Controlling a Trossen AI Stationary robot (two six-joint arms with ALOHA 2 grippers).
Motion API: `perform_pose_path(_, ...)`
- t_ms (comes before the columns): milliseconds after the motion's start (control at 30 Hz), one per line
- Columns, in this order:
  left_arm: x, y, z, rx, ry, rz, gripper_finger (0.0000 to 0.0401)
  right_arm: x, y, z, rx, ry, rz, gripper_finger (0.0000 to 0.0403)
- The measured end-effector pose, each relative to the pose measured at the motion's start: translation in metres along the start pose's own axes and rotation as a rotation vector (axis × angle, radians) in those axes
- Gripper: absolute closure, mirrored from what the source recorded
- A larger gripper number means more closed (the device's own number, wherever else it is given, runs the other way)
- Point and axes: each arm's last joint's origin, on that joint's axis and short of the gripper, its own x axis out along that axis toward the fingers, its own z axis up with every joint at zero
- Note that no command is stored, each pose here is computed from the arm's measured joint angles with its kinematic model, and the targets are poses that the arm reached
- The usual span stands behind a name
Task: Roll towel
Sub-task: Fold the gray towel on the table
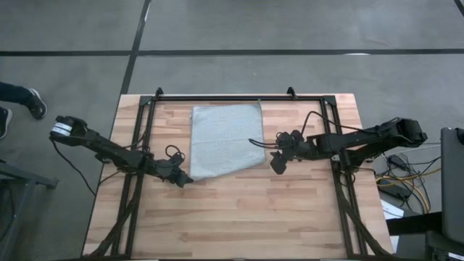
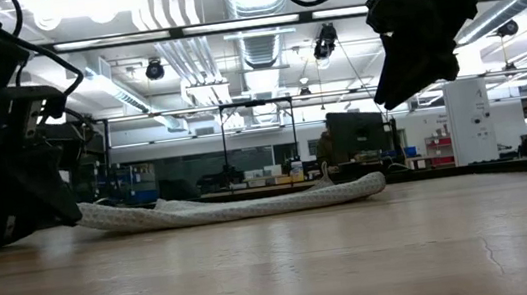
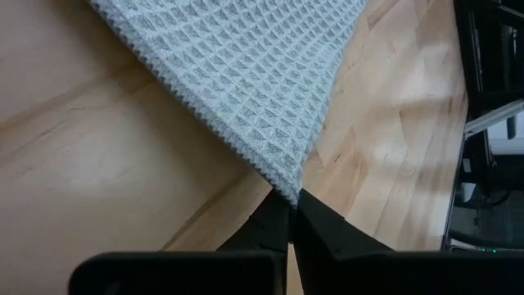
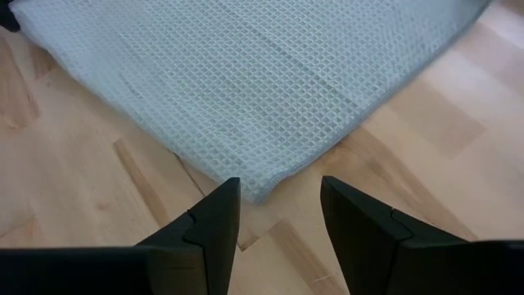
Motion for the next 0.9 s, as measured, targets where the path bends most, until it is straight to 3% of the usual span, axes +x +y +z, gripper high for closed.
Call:
perform_pose_path(167, 0.0, 0.0001, 0.0, -0.008, 0.0, 0.002, 0.0396, -0.0001, 0.0001, 0.0003, -0.145, -0.003, 0.0, 0.0234)
perform_pose_path(900, 0.0, 0.0003, 0.001, -0.061, -0.033, 0.009, 0.0395, -0.0001, 0.0002, 0.0001, -0.148, -0.001, 0.002, 0.0234)
